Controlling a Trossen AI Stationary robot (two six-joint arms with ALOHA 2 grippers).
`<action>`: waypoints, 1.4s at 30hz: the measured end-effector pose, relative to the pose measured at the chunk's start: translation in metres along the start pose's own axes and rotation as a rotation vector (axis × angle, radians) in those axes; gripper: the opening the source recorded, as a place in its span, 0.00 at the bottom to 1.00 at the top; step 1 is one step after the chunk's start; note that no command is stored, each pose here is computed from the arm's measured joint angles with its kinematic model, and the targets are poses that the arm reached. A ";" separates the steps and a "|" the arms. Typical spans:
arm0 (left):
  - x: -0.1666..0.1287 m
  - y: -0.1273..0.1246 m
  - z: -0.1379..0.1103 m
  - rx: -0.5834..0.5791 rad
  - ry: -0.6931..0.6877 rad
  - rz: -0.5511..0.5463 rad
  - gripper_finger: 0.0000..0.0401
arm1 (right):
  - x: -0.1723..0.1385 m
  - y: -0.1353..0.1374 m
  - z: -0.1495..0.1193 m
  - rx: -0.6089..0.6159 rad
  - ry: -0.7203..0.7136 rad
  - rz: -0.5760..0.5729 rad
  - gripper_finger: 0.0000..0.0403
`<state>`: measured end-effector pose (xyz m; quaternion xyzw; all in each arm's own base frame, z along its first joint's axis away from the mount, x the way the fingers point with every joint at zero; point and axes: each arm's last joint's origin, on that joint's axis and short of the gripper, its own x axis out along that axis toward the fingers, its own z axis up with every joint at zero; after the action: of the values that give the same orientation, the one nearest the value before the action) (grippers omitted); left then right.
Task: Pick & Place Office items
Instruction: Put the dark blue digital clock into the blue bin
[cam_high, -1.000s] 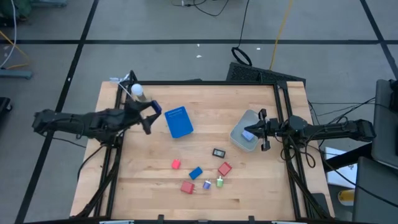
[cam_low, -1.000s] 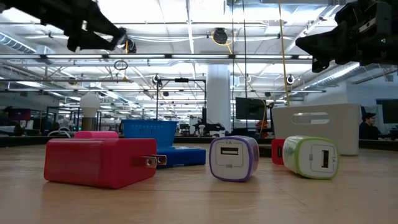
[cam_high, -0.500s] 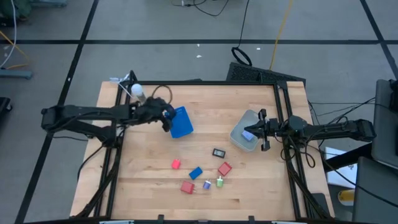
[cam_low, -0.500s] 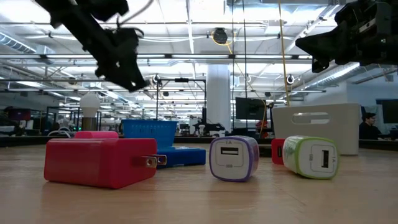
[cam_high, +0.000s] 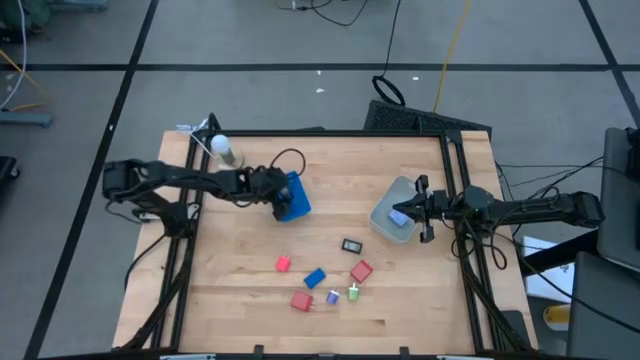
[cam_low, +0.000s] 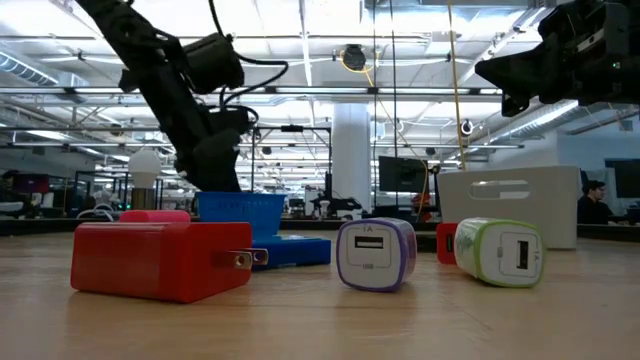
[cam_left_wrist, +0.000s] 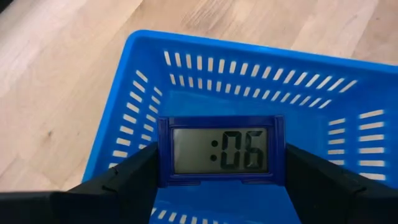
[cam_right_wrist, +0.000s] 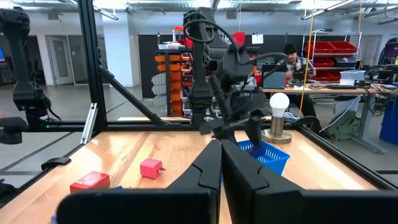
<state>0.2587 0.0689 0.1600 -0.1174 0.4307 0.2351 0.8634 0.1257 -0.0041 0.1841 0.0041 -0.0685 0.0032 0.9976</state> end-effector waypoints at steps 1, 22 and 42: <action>0.001 0.000 0.000 0.006 0.001 0.001 0.73 | 0.000 0.000 0.000 0.000 0.000 0.000 0.01; 0.005 -0.016 0.054 0.126 0.287 0.065 0.73 | 0.001 0.000 0.000 0.000 0.001 0.003 0.01; 0.042 -0.020 0.042 0.180 0.404 0.057 0.74 | 0.001 0.000 -0.001 0.007 0.003 0.004 0.01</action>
<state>0.3199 0.0811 0.1520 -0.0724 0.6171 0.1919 0.7597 0.1264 -0.0040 0.1836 0.0073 -0.0668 0.0053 0.9977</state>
